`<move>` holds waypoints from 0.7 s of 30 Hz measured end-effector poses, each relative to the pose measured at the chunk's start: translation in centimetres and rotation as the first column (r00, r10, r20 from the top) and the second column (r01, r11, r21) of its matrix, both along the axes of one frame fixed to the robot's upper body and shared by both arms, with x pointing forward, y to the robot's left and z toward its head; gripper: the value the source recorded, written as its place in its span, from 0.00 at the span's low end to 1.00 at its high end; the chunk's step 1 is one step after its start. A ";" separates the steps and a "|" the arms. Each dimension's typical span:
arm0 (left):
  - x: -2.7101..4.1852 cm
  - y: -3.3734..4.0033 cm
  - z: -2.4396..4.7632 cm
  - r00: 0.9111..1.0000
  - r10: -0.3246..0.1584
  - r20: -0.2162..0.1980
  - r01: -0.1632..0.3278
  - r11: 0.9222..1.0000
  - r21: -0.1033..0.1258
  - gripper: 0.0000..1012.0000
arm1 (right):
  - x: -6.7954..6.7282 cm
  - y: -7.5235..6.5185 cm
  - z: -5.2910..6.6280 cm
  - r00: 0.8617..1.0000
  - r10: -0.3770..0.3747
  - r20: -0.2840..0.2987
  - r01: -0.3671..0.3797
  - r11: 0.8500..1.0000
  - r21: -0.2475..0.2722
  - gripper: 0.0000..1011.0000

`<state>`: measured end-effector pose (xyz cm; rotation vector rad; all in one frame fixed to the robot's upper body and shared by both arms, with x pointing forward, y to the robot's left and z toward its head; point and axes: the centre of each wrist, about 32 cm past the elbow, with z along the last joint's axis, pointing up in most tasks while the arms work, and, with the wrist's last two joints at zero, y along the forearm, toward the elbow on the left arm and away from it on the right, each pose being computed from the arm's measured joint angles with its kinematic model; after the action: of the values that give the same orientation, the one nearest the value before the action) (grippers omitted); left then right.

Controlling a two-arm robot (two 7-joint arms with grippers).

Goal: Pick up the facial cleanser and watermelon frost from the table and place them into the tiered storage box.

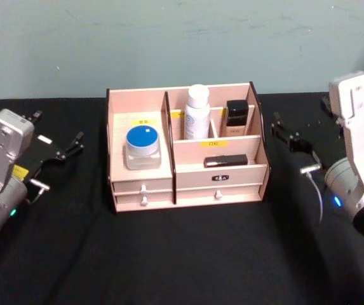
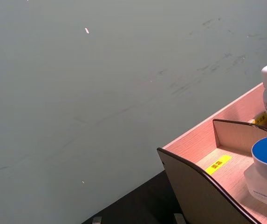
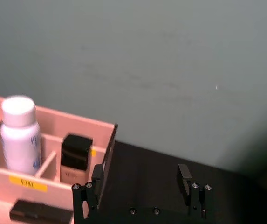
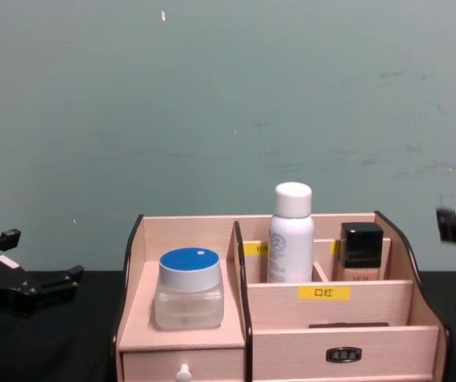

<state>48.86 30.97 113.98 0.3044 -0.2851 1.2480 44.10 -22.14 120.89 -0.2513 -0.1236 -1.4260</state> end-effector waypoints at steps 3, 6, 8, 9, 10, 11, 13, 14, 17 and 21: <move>0.00 0.00 0.00 1.000 0.000 0.000 0.000 1.000 0.000 0.99 | 0.3 0.0 -1.1 0.999 -0.005 -0.031 0.005 1.000 -0.007 0.99; 0.00 0.00 0.00 1.000 0.000 0.000 0.000 1.000 0.000 0.99 | 0.4 0.0 -1.9 0.998 -0.004 -0.057 0.003 1.000 -0.011 0.99; 0.00 0.00 0.00 1.000 0.000 0.000 0.000 1.000 0.000 0.99 | 0.6 0.0 -2.6 0.997 -0.003 -0.078 0.002 1.000 -0.017 0.99; 0.00 0.00 0.00 1.000 0.000 0.000 0.000 1.000 0.000 0.99 | 0.7 0.0 -3.2 0.996 -0.004 -0.094 0.002 1.000 -0.021 0.99; 0.00 0.00 0.00 1.000 0.000 0.000 0.000 1.000 0.000 0.99 | 0.8 0.0 -3.5 0.995 -0.005 -0.102 0.002 1.000 -0.023 0.99; 0.00 0.00 0.00 1.000 0.000 0.000 0.000 1.000 0.000 0.99 | 0.8 0.0 -3.7 0.994 -0.005 -0.109 0.002 1.000 -0.025 0.99; 0.00 0.00 0.00 1.000 0.000 0.000 0.000 1.000 0.000 0.99 | 0.9 0.0 -4.2 0.993 -0.008 -0.119 0.005 1.000 -0.026 0.99; 0.00 0.00 0.00 1.000 0.000 0.000 0.000 1.000 0.000 0.99 | 0.9 0.0 -4.2 0.993 -0.007 -0.119 0.004 1.000 -0.026 0.99; 0.00 0.00 0.00 1.000 0.000 0.000 0.000 1.000 0.000 0.99 | 0.9 0.0 -4.1 0.993 -0.007 -0.118 0.004 1.000 -0.027 0.99; 0.00 0.00 0.00 1.000 0.000 0.000 0.000 1.000 0.000 0.99 | 0.9 0.0 -4.0 0.993 -0.007 -0.117 0.003 1.000 -0.028 0.99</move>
<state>48.86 30.97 113.98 0.3044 -0.2850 1.2479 44.95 -22.14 116.88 -0.3573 -0.0468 -1.4118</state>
